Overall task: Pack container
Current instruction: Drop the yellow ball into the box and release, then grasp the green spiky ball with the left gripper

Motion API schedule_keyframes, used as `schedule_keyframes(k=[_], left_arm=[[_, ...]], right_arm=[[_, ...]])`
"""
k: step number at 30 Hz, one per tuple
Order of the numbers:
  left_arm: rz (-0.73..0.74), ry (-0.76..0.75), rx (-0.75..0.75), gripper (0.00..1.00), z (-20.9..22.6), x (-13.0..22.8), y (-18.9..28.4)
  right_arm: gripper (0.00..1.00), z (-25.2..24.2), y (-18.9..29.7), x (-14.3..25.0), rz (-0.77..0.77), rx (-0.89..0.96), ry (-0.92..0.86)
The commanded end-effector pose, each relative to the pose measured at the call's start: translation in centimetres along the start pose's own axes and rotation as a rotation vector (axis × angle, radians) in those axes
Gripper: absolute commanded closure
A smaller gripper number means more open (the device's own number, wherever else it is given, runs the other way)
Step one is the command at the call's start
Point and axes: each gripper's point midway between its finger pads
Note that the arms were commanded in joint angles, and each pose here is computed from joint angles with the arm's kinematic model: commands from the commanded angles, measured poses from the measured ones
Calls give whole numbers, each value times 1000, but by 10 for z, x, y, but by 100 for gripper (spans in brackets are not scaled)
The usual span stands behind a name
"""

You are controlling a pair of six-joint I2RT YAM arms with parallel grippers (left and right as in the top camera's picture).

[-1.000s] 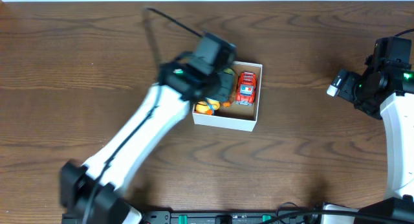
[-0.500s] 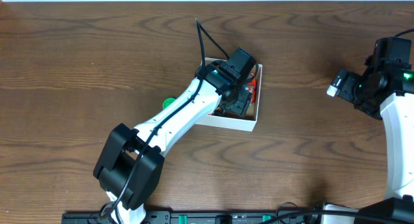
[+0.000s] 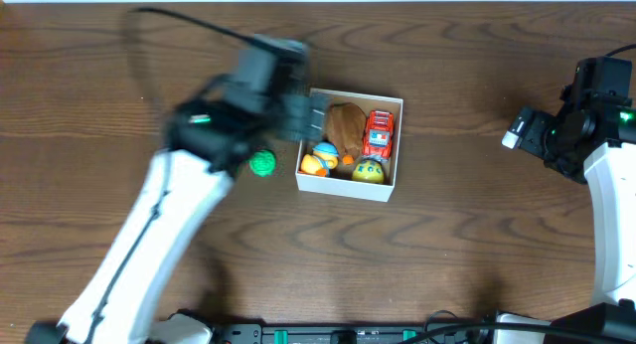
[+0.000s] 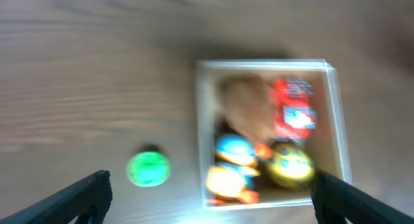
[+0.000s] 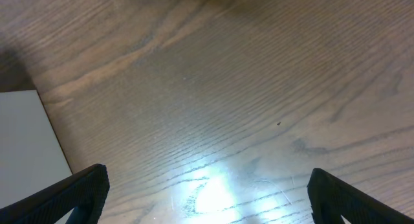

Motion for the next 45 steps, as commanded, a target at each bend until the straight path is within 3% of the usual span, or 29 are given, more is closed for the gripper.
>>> schedule_keyframes(k=[1, 10, 19, 30, 38, 45], left_arm=[[31, 125, -133, 2, 56, 2, -6], [322, 302, -116, 2, 99, 55, -88], [581, 299, -147, 2, 95, 115, -161], [735, 307, -177, 2, 102, 160, -196], [756, 308, -182, 1, 102, 165, -198], [777, 309, -186, 19, 102, 169, -194]], right_arm=[[1, -1, -2, 1, 8, 3, 17], [1, -1, -2, 1, 9, 3, 18], [1, -1, -2, 2, 11, 4, 18], [1, -1, -2, 2, 12, 4, 24], [1, -1, -2, 2, 12, 4, 25], [1, -1, -2, 2, 12, 4, 25]])
Point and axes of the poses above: each gripper's point midway between its finger pads, its own y axis back along the fingers, its own z axis along the line the jaws close on, x = y × z, and after that the axes turned 1 degree about -y, right-handed
